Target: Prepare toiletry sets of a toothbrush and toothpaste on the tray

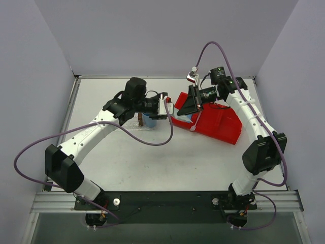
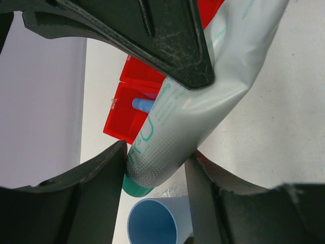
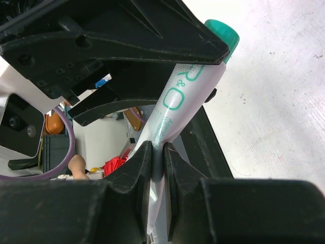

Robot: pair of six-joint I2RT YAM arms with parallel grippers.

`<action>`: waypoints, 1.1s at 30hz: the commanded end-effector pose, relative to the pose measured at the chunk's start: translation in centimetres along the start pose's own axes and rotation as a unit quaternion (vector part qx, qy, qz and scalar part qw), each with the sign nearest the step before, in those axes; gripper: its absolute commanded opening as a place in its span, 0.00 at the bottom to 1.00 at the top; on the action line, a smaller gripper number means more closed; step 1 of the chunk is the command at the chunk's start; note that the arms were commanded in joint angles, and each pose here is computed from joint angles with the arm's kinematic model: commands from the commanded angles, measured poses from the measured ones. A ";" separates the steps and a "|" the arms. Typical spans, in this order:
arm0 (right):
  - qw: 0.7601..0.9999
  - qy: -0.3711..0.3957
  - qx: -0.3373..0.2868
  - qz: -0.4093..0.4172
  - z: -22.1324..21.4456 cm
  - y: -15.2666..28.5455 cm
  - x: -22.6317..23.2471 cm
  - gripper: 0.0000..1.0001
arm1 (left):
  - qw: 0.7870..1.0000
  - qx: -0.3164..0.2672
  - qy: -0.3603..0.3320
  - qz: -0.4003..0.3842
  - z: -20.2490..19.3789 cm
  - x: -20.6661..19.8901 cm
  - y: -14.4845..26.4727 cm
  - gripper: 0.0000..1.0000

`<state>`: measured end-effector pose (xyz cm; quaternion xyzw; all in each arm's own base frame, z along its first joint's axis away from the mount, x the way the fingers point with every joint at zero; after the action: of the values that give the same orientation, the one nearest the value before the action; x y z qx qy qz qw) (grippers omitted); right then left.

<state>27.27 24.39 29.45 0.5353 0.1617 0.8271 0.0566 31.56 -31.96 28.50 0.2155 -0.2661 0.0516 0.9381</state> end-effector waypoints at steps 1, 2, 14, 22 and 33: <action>0.999 0.020 0.008 0.040 -0.7 0.2 2.3 0.00 | 1.000 -0.030 -0.004 0.004 1.6 0.3 -0.1 0.54; 0.999 0.020 0.008 0.039 -0.8 0.2 2.3 0.00 | 0.999 -0.032 0.000 0.006 1.7 0.4 -0.1 0.47; 0.999 0.027 -0.009 0.022 -0.5 1.1 2.4 0.20 | 0.998 -0.048 0.028 -0.003 2.0 -1.3 0.1 0.00; 0.998 0.045 -0.047 0.004 1.1 3.3 3.0 0.66 | 0.996 -0.062 0.067 0.007 2.1 -3.4 1.8 0.00; 0.984 0.130 -0.102 -0.067 1.5 6.7 2.4 0.68 | 0.942 -0.195 0.255 0.098 4.7 0.4 8.0 0.00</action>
<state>29.66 19.23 33.09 0.4711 0.1117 0.8636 0.1404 27.84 -27.79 28.61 0.1094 -0.0806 0.1225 0.9831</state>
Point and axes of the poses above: each gripper's point midway between its finger pads, its own y axis back along the fingers, its own x axis along the line the jaws close on, z = x × y, the point moved 1 cm from there along y, back along the fingers, and after that the axes turned 1 degree about -y, right-handed, at the moved point
